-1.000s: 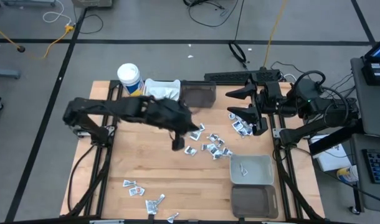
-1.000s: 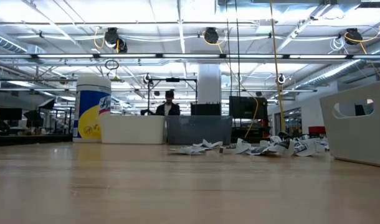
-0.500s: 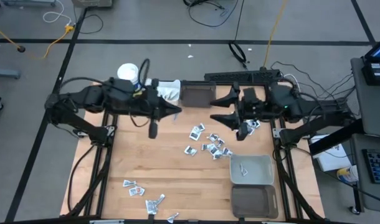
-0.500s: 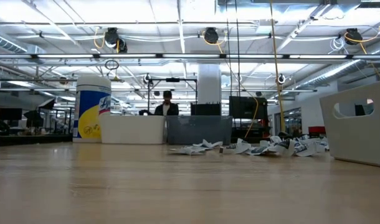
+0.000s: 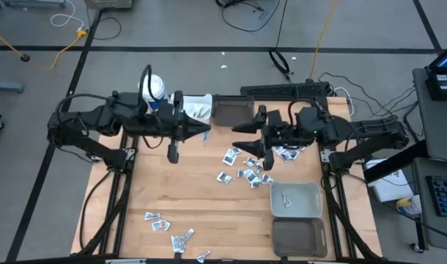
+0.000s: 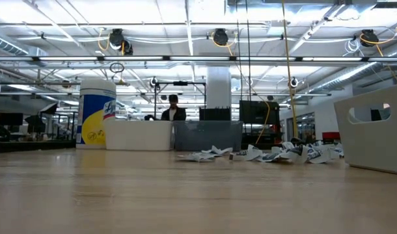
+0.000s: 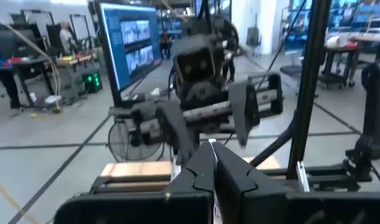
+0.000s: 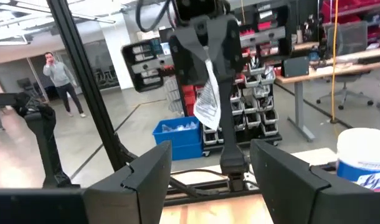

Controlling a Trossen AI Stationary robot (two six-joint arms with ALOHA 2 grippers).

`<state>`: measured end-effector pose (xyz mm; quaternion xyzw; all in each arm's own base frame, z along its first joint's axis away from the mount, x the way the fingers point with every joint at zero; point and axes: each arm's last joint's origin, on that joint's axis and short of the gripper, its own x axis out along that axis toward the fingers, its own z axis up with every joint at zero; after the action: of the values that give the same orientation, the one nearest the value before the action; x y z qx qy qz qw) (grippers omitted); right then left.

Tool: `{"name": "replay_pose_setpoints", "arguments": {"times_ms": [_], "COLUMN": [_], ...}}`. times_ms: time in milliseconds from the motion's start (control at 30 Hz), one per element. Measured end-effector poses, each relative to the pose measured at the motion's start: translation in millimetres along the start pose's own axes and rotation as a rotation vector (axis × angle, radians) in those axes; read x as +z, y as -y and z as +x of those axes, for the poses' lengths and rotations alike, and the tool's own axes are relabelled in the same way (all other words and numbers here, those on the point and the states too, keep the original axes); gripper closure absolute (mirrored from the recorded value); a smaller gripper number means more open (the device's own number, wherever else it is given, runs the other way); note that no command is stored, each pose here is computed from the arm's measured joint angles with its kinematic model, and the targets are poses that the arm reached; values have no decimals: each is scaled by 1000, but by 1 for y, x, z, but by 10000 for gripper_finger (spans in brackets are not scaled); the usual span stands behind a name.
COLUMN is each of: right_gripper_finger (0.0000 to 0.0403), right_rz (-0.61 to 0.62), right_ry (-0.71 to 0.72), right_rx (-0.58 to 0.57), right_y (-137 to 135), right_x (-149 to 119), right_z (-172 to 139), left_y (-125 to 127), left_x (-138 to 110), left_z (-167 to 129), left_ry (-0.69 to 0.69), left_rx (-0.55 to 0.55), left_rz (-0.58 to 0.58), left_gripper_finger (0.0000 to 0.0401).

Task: Pick & Place First Aid Supplies
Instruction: Put the orange ointment pack into the gray bin

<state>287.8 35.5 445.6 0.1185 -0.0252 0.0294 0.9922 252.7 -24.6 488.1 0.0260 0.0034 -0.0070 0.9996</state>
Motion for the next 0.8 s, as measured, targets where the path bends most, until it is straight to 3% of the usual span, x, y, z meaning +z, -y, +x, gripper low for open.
{"name": "replay_pose_setpoints", "arguments": {"times_ms": [467,633,800], "right_gripper_finger": [190,190,190], "right_rz": [35,76,96], "right_ry": [12,26,16], "right_rx": [-7,105,133], "right_y": [5,2,2], "right_x": [-10,-15,-18], "right_z": [19,30,34], "left_y": [5,5,7], "left_x": [-4,-10,-21], "left_z": [39,50,61], "left_ry": [122,119,67], "left_rx": [-90,-99,-137], "left_rz": [20,38,25], "left_gripper_finger": [401,401,401]}}
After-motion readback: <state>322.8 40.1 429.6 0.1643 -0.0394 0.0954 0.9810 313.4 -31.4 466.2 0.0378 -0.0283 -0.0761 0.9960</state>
